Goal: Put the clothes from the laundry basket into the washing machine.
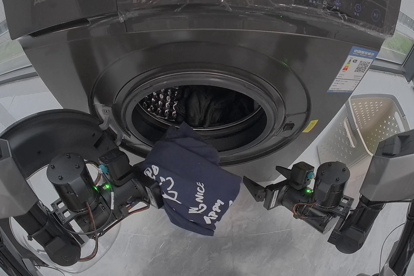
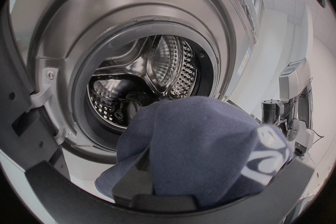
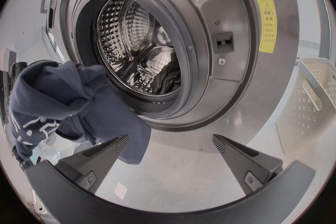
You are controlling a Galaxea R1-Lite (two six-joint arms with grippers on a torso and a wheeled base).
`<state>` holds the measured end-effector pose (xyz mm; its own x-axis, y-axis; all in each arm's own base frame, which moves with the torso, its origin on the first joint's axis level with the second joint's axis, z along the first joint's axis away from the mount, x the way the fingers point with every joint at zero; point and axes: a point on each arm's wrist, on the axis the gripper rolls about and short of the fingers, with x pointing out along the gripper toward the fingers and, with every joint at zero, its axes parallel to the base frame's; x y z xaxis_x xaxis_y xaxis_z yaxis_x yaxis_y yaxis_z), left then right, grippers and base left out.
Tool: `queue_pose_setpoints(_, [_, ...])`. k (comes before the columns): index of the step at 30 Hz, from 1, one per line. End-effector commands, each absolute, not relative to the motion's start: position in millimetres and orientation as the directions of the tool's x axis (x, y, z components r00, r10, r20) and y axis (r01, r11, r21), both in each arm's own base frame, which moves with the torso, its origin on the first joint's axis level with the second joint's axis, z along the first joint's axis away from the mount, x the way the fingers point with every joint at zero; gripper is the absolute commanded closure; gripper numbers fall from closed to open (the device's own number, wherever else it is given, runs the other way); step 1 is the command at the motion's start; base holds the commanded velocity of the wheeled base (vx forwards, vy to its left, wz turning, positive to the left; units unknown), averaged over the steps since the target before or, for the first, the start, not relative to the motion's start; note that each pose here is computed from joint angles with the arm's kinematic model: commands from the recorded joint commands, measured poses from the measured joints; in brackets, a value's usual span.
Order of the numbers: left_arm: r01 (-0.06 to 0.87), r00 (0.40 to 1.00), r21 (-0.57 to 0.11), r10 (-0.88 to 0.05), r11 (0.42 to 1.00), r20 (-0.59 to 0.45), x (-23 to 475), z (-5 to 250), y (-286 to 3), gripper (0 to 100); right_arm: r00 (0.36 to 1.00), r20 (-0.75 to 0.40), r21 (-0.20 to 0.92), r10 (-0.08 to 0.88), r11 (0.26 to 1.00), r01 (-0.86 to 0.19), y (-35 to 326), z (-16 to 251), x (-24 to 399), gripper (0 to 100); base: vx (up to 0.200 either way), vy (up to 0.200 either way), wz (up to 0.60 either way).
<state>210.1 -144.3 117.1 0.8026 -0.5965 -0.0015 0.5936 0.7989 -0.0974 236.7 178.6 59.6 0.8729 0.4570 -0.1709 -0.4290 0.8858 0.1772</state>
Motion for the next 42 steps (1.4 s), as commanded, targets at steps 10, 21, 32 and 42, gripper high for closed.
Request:
queue_pose_setpoints(10, [0.618,0.781,-0.099,-0.623,0.78,-0.035,199,110,-148,100,0.858,-0.21,0.169,0.468,0.882,-0.44,179,53,229,0,0.0,0.0,0.0])
queue_pose_setpoints(21, [0.619,0.782,-0.104,-0.624,0.778,-0.009,205,115,-152,100,0.845,-0.222,0.164,0.487,0.872,-0.46,176,56,216,0,0.0,0.0,0.0])
queue_pose_setpoints(32, [0.597,0.802,-0.111,-0.593,0.795,0.066,262,111,-184,100,0.837,-0.191,0.167,0.514,0.857,-0.488,177,68,205,0,0.0,0.0,0.0])
queue_pose_setpoints(42, [0.554,0.833,-0.166,-0.547,0.816,0.087,310,105,-206,100,0.834,-0.179,0.172,0.523,0.851,-0.497,178,71,203,0,0.0,0.0,0.0])
